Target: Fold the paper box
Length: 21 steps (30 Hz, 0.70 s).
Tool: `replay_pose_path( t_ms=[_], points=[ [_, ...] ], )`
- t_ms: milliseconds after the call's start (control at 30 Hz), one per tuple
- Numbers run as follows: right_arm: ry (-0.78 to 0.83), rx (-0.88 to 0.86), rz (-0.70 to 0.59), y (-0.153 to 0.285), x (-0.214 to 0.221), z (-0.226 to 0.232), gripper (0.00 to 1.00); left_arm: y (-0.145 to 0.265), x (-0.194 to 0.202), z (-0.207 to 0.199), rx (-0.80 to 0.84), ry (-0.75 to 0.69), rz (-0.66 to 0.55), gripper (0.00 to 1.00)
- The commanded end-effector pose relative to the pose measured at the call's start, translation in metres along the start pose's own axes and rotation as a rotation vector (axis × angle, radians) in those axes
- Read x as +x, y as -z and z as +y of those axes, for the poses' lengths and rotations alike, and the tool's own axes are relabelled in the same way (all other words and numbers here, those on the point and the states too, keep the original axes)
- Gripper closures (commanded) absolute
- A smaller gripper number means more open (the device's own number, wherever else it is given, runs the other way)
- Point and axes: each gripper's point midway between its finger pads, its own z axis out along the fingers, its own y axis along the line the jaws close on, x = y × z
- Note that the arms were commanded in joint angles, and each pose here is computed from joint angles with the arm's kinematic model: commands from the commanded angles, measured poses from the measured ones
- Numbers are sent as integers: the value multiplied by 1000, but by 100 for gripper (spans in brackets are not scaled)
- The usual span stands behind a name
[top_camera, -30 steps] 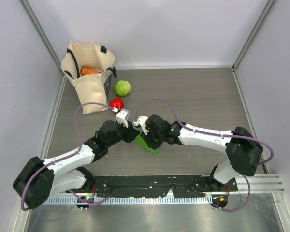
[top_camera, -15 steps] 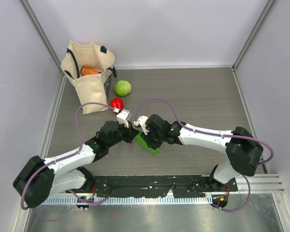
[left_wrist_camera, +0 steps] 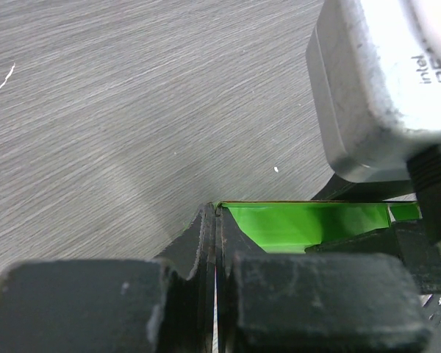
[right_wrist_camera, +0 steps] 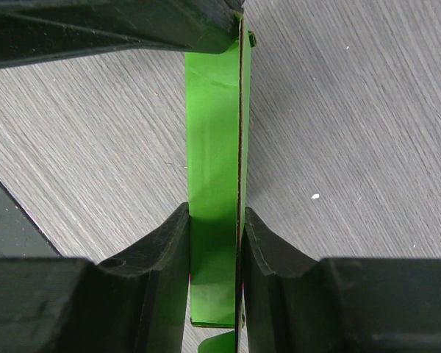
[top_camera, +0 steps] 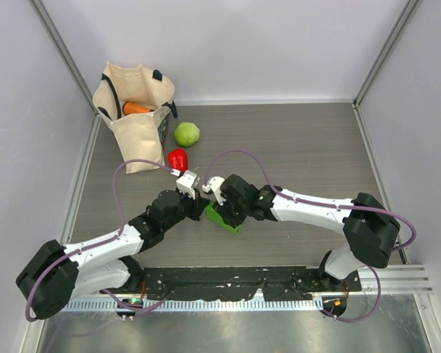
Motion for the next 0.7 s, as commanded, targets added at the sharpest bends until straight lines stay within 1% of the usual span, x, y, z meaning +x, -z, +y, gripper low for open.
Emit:
replay_pose_path(
  t_ms=[0,167,367,667],
  points=[
    [8,24,-76,4,-20,-4,73,1,1,9,-39,-23,-30,100],
    [4,33,-82,4,-23,-5,72,-3,7,10,-38,-21,-17,100],
    [3,38,-91,5,-24,-6,72,3,11,17,-69,-9,-30,100],
    [-10,81,-117,8,-28,-13,64,5,19,19,-80,14,-24,100]
  ],
)
